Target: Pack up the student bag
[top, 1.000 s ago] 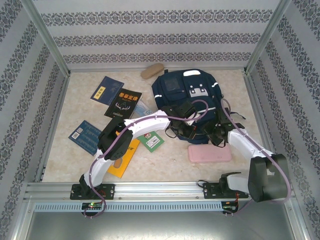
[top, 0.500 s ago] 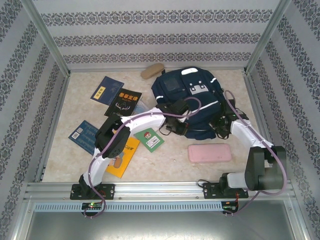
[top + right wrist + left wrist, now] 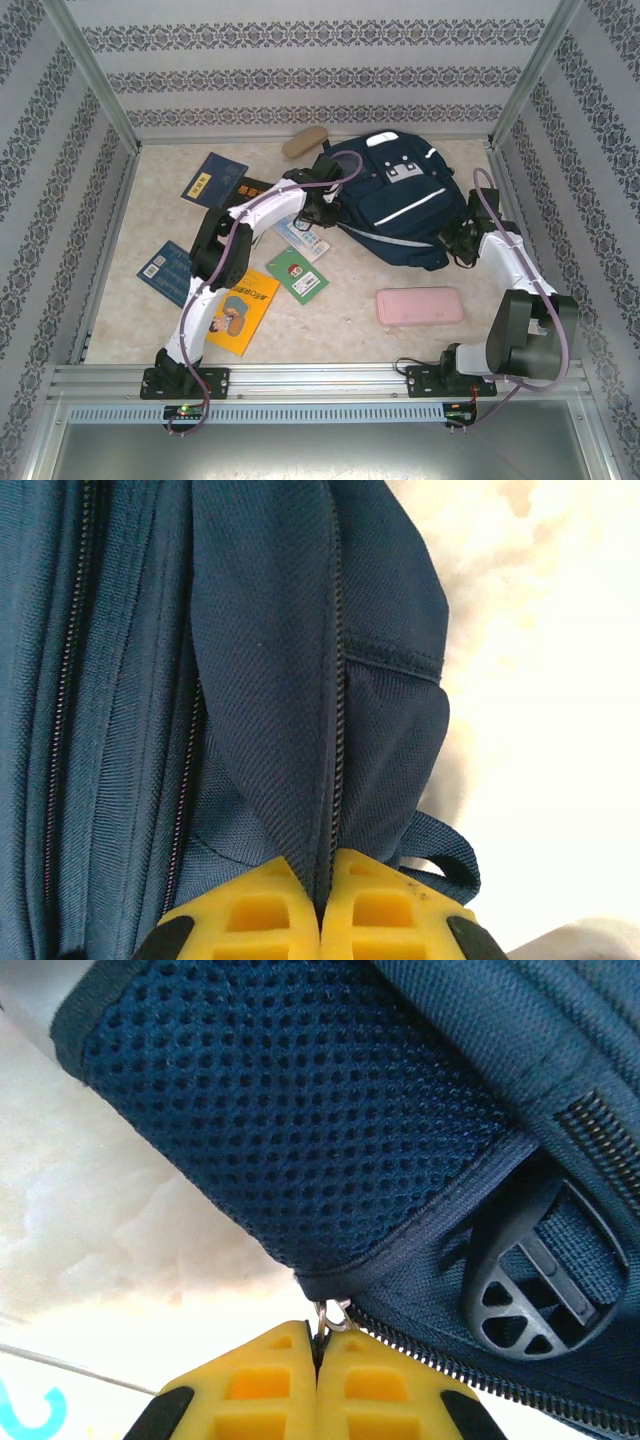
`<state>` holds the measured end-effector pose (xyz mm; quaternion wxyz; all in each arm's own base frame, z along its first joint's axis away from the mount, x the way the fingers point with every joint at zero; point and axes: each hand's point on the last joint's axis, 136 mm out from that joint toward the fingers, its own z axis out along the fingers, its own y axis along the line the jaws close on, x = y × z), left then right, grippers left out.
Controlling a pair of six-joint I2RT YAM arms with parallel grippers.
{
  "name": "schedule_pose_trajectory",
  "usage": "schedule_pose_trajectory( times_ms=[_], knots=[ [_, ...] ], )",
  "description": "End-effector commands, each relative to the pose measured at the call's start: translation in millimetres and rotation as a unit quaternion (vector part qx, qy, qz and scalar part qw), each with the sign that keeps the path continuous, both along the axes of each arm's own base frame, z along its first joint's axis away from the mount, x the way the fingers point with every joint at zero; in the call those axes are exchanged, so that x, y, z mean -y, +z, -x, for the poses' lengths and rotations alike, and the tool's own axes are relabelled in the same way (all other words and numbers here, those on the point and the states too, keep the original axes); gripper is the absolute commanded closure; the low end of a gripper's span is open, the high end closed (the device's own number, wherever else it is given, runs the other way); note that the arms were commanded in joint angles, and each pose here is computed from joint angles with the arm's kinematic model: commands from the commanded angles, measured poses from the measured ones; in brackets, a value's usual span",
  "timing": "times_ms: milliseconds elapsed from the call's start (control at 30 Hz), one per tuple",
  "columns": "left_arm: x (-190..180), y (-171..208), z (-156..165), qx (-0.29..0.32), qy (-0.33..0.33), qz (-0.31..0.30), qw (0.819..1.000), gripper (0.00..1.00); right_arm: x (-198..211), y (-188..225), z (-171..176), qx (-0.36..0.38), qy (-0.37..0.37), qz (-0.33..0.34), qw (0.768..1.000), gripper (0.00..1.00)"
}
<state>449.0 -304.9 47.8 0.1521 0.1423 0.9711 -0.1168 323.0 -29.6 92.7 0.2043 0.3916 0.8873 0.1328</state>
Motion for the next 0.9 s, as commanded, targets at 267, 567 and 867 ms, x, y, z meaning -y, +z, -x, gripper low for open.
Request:
schedule_pose_trajectory(
  times_ms=[267,567,867],
  knots=[
    [-24,13,11,-0.016,0.029,-0.014,0.999,1.00,37,4,-22,0.006,-0.023,0.052,0.998,1.00],
    [-12,39,38,-0.011,0.029,0.019,0.999,1.00,37,1,-38,0.006,-0.013,0.045,0.999,1.00],
    [-8,23,51,-0.025,0.023,0.013,0.999,1.00,45,7,-43,0.015,-0.034,0.058,0.998,1.00]
  ],
)
